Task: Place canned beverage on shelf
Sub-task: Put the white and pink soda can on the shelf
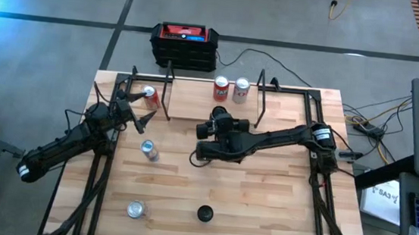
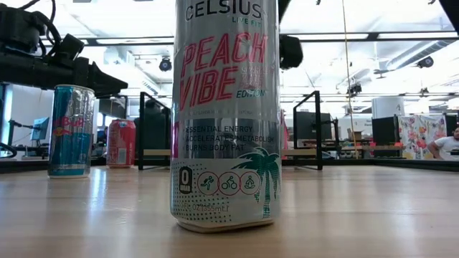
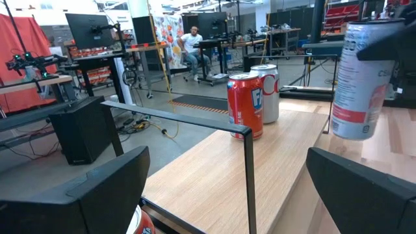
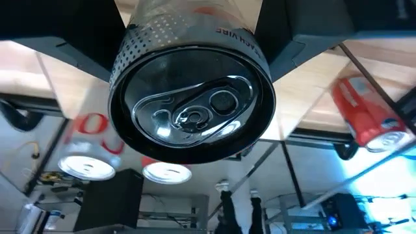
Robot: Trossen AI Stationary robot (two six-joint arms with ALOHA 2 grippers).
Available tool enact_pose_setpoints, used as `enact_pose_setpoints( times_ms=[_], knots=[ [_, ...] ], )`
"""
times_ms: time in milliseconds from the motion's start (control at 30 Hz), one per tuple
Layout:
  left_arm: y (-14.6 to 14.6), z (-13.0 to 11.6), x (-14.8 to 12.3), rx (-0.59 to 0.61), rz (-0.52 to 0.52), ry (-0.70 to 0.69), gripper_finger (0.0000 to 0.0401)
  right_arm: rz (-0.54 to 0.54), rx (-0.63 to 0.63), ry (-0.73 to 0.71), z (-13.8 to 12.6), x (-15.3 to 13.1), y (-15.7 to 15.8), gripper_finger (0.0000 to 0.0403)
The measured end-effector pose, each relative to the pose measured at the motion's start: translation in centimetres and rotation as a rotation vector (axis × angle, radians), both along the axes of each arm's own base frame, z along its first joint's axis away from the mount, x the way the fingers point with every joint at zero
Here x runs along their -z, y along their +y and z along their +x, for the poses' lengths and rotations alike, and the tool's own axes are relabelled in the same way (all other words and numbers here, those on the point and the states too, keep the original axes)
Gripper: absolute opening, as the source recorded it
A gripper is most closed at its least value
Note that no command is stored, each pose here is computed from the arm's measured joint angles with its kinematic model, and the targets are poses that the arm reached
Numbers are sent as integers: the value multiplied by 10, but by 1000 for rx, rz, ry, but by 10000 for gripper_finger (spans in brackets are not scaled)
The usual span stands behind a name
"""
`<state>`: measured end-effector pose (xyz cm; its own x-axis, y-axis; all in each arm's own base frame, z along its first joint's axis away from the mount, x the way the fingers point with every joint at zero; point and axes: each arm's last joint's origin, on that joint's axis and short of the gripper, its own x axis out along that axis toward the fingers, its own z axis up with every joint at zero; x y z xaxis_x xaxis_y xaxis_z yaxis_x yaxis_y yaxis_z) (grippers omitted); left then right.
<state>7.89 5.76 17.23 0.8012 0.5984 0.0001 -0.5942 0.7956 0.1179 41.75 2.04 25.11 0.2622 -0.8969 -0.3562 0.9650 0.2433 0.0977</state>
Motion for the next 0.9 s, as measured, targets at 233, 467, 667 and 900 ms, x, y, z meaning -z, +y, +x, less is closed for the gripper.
enact_pose_setpoints(
  times_ms=[233, 467, 667, 900],
  knots=[
    [0, 0, 0, 0, 0, 0, 398, -6, -74, 5, 17, -6, -17, 254],
    [0, 0, 0, 0, 0, 0, 398, 27, -90, -20, 23, -9, -42, 254],
    [0, 0, 0, 0, 0, 1, 398, 60, -137, -19, 27, -12, -63, 254],
    [0, 0, 0, 0, 0, 0, 398, 37, -197, 18, 36, -7, -81, 257]
  ],
)
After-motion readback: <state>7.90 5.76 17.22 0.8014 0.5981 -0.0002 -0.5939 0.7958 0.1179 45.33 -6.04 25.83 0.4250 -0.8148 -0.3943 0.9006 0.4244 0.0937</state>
